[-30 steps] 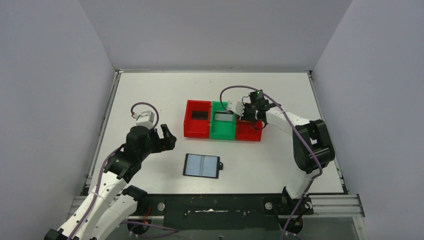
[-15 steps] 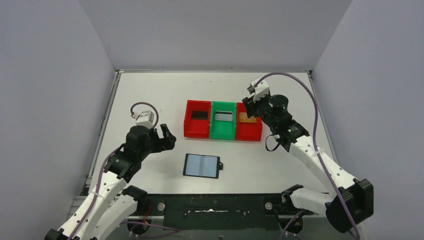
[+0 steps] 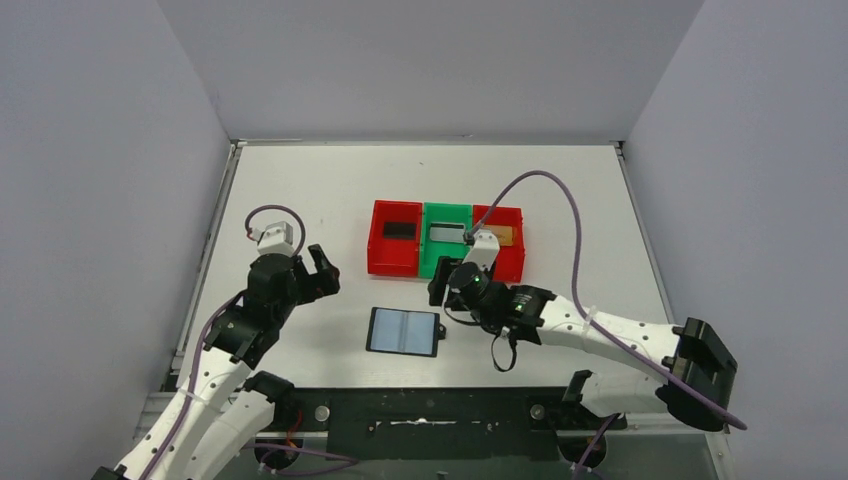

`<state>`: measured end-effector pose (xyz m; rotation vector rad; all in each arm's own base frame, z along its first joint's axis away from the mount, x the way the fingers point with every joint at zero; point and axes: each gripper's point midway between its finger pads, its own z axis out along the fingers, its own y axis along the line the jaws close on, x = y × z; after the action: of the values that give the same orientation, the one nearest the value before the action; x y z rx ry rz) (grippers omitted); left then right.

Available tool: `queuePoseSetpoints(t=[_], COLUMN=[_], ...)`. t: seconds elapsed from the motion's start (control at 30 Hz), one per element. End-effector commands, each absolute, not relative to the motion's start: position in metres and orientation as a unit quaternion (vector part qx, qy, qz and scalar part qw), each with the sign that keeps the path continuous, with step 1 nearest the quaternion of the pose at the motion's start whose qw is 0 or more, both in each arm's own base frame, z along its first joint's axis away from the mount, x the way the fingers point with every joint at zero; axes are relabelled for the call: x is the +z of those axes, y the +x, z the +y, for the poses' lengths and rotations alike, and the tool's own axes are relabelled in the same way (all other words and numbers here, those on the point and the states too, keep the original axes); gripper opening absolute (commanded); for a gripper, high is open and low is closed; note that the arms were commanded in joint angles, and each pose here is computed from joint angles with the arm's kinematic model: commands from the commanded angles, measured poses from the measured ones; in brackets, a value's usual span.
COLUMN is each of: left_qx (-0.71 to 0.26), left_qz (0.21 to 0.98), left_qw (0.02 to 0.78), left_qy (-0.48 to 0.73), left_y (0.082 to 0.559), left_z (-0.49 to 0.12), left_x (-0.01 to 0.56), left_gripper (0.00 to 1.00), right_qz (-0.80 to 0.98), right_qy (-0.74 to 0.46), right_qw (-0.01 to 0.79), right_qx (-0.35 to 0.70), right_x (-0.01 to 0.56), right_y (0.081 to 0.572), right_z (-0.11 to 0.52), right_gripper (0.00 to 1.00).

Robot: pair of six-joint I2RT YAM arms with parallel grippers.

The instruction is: Take the credit cards out of the card holder

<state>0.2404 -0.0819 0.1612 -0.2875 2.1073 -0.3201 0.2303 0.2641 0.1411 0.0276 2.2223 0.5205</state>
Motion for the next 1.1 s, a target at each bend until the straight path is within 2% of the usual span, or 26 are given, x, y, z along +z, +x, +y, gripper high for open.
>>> queuePoseSetpoints(t=[0.0, 0.2, 0.37, 0.83, 1.07], left_qx=[-0.111, -0.087, -0.075, -0.077, -0.078], left_qz=[0.842, 0.834, 0.825, 0.819, 0.818], left_qw=[0.503, 0.509, 0.517, 0.524, 0.525], left_qy=[-0.161, -0.192, -0.213, -0.221, -0.221], left_y=[0.248, 0.247, 0.245, 0.244, 0.244], left_z=[-0.066, -0.052, -0.042, -0.040, -0.040], left_x=[0.178, 0.180, 0.183, 0.186, 0.186], left_gripper=[0.92, 0.93, 0.94, 0.94, 0.94], right_qz=[0.871, 0.893, 0.900, 0.917, 0.932], right_qy=[0.097, 0.068, 0.054, 0.017, 0.004], right_qw=[0.452, 0.428, 0.418, 0.367, 0.343], right_qx=[0.165, 0.125, 0.110, 0.153, 0.119], right_x=[0.146, 0.122, 0.110, 0.088, 0.068], right_y=[0.230, 0.210, 0.207, 0.196, 0.194], right_z=[0.278, 0.330, 0.352, 0.391, 0.400], right_gripper=[0.67, 0.74, 0.73, 0.70, 0.71])
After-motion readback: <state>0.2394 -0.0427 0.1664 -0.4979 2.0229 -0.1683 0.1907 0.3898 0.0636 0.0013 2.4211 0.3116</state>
